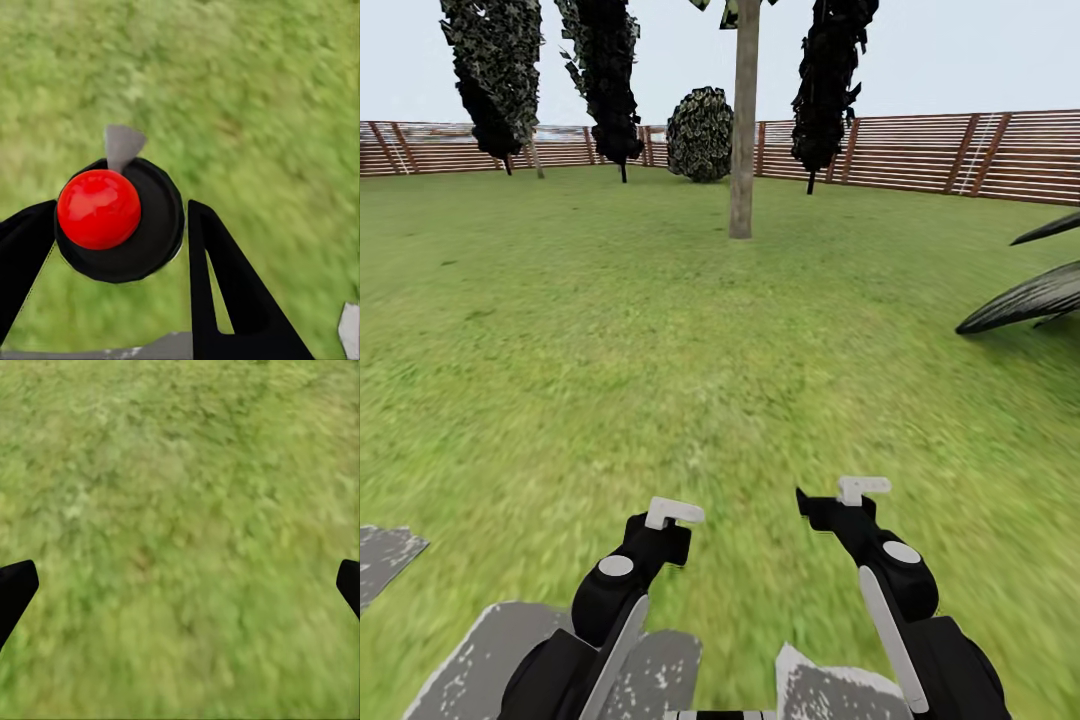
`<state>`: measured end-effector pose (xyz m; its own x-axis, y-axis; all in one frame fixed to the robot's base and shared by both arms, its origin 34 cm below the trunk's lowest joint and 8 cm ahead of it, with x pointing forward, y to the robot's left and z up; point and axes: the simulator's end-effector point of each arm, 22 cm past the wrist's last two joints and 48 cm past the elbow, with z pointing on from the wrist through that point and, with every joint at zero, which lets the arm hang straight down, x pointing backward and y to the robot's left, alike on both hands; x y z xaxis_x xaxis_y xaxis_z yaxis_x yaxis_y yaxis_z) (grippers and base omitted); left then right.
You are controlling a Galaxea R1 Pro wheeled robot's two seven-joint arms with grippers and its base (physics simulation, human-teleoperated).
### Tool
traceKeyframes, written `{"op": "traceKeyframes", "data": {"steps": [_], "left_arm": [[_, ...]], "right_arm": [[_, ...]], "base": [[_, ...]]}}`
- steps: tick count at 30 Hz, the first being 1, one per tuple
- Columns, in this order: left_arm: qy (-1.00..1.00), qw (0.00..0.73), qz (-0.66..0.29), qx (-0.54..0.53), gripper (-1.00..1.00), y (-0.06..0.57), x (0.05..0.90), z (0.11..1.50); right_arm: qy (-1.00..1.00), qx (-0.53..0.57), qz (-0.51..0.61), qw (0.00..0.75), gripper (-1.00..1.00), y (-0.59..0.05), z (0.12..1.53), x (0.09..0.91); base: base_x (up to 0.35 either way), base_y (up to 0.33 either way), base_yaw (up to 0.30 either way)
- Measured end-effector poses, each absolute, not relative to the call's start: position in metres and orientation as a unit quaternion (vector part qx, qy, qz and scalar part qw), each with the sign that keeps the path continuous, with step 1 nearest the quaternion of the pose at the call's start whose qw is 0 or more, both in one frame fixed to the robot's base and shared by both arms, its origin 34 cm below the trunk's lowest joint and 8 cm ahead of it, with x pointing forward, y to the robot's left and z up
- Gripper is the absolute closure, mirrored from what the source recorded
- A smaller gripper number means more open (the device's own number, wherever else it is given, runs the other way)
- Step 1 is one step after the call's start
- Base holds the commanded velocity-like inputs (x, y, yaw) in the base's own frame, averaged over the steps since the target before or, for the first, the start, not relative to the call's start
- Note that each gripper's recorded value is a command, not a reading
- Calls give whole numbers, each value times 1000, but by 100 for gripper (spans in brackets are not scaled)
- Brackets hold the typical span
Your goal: In the garden, pick up the pesticide atomizer on the floor and spray pesticide onto both trees until each tree trunk is fully covered.
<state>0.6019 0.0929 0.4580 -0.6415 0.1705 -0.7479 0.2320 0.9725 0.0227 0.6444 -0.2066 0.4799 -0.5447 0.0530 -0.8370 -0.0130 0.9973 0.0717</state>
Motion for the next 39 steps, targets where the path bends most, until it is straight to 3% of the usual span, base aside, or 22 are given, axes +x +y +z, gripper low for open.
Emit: {"op": "traceKeyframes", "data": {"steps": [39], "left_arm": [[904, 410, -39, 112, 100, 92, 602, 461]], "right_arm": [[876, 12, 35, 481, -100, -207, 485, 646]], "base": [[333, 0, 0]]}}
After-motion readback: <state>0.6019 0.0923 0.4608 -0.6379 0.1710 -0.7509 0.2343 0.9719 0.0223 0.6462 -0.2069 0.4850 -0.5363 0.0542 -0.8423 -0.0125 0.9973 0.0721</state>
